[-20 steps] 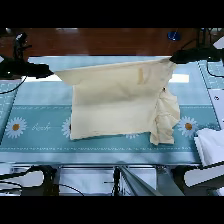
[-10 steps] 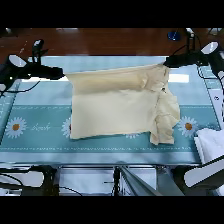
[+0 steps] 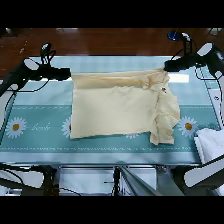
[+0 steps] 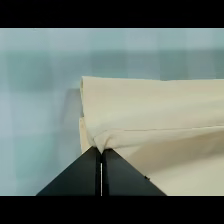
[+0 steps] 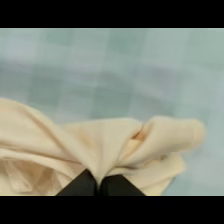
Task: Fold the shirts.
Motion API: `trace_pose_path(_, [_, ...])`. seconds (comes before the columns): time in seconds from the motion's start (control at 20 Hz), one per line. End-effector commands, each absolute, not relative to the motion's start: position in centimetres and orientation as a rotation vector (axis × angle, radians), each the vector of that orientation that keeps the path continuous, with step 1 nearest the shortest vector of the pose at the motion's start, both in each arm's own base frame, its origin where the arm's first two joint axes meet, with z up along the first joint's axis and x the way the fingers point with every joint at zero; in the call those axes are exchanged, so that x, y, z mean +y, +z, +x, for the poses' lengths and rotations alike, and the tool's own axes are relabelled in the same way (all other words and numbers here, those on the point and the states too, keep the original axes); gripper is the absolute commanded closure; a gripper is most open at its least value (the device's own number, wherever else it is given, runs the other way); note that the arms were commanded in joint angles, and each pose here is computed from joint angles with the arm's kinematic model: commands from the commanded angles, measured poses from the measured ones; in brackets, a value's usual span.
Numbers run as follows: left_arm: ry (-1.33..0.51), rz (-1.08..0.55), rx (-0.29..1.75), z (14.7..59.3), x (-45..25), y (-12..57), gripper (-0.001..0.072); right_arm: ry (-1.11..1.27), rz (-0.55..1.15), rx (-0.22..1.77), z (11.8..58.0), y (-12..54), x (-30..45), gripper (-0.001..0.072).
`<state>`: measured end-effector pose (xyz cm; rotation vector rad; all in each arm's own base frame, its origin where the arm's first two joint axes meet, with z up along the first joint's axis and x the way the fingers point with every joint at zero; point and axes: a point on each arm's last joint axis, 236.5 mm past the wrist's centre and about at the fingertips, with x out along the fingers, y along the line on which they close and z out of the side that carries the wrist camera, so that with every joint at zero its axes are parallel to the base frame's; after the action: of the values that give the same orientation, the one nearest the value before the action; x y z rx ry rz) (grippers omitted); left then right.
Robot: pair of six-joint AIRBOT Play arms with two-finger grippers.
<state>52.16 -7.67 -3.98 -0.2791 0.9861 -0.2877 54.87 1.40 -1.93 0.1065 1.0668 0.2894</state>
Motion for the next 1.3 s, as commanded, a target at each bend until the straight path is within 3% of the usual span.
trace_pose_path(0.0, [-0.34, -0.307, 1.092, 50.1, -8.8, -4.2, 0.0687, 0.29, 0.116, 1.245, 50.8, -2.8, 1.2, 0.0687])
trace_pose_path(0.35, [-0.352, -0.256, 1.346, 45.3, -7.4, -3.2, 0.0687, 0.32, 0.161, 1.432, 45.2, -0.9, 2.3, 0.0687])
trace_pose_path(0.7, [-0.317, -0.213, 1.432, 44.1, -6.2, -5.3, 0.0686, 0.291, 0.22, 1.607, 43.3, -5.3, 2.2, 0.0687])
trace_pose_path(0.9, [-0.321, -0.226, 1.466, 43.9, -6.4, -6.8, 0.0683, 0.284, 0.218, 1.585, 44.0, -5.9, 2.1, 0.0685])
trace_pose_path(0.95, [-0.325, -0.231, 1.468, 43.9, -6.5, -6.9, 0.0661, 0.284, 0.218, 1.586, 44.0, -5.9, 2.1, 0.0639])
trace_pose_path(1.05, [-0.339, -0.241, 1.47, 43.8, -6.8, -6.4, 0.0444, 0.297, 0.218, 1.603, 43.5, -5.7, 2.3, 0.0422])
trace_pose_path(1.1, [-0.356, -0.227, 1.475, 43.7, -6.9, -6.0, 0.0374, 0.311, 0.208, 1.614, 43.1, -5.4, 2.3, 0.0313])
trace_pose_path(1.15, [-0.373, -0.214, 1.481, 43.6, -6.8, -5.3, 0.0307, 0.332, 0.188, 1.615, 42.7, -4.7, 2.3, 0.0279])
trace_pose_path(1.25, [-0.38, -0.215, 1.495, 43.2, -6.0, -3.7, 0.0285, 0.329, 0.137, 1.599, 42.0, -2.5, 1.6, 0.0279])
